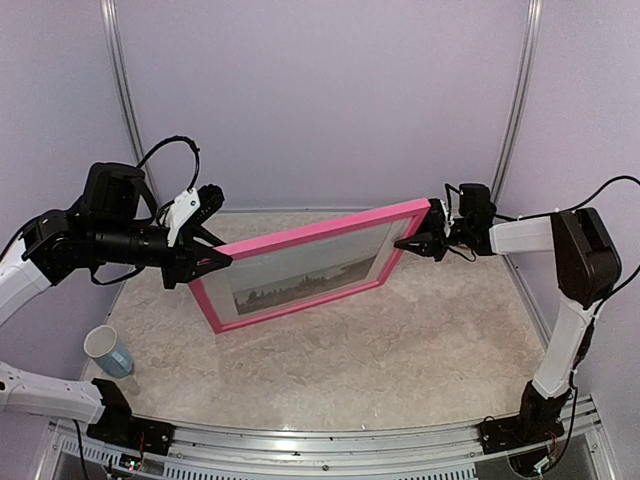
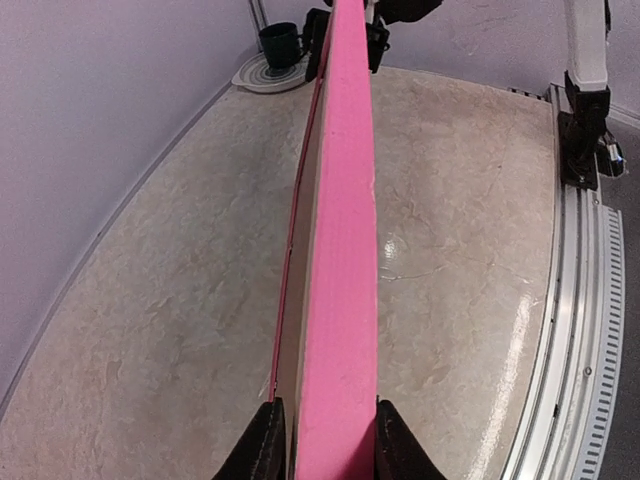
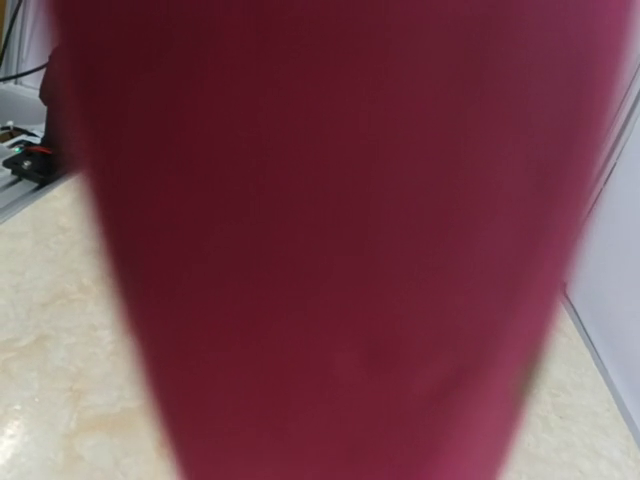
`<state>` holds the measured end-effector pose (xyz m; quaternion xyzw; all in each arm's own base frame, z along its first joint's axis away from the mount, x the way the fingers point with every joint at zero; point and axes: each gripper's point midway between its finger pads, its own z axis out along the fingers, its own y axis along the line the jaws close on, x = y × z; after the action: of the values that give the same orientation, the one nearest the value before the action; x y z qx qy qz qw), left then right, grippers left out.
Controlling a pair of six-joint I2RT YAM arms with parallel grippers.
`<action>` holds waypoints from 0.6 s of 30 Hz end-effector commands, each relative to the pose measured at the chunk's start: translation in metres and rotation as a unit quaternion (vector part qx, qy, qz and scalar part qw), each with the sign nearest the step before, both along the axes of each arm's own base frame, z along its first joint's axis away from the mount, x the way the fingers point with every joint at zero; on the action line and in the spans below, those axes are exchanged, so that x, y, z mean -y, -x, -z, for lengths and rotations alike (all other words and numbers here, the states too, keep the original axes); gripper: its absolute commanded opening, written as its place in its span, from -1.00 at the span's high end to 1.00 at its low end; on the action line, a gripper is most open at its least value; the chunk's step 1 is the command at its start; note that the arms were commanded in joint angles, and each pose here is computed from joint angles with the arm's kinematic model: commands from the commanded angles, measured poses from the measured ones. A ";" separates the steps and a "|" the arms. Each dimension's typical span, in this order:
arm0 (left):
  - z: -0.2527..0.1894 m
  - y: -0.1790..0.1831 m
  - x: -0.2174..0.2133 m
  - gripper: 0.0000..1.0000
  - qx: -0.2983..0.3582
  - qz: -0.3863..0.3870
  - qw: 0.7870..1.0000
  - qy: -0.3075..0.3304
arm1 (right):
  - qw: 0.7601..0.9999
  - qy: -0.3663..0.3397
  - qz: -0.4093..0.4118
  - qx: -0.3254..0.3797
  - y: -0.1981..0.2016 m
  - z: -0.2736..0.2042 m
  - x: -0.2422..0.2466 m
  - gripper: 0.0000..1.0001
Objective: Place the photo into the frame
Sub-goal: Pass from the left arm to the right
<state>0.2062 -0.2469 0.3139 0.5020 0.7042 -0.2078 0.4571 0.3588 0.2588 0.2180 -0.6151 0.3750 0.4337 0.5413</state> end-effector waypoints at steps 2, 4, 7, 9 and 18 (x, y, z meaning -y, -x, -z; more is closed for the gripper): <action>-0.033 -0.042 -0.011 0.20 0.024 -0.100 0.992 0.068 | 0.997 0.007 -0.027 -0.070 0.024 0.002 -0.007 0.77; -0.038 -0.051 -0.017 -0.02 0.027 -0.124 0.989 0.075 | 0.997 0.008 -0.027 -0.074 0.026 -0.001 -0.006 0.81; -0.049 -0.064 -0.028 -0.48 0.035 -0.158 0.983 0.092 | 0.996 0.011 -0.020 -0.081 0.027 -0.007 -0.006 0.86; -0.059 -0.070 -0.036 -0.64 0.046 -0.178 0.977 0.112 | 0.996 0.014 -0.010 -0.089 0.026 -0.010 -0.006 0.92; -0.092 -0.082 -0.080 -0.96 0.073 -0.258 0.946 0.184 | 0.987 0.026 0.023 -0.154 0.015 -0.023 -0.010 1.00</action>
<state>0.2851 -0.1836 0.3767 0.2755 0.7436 -0.1647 0.5865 0.3545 0.2637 0.2267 -0.5752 0.4466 0.4565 0.5111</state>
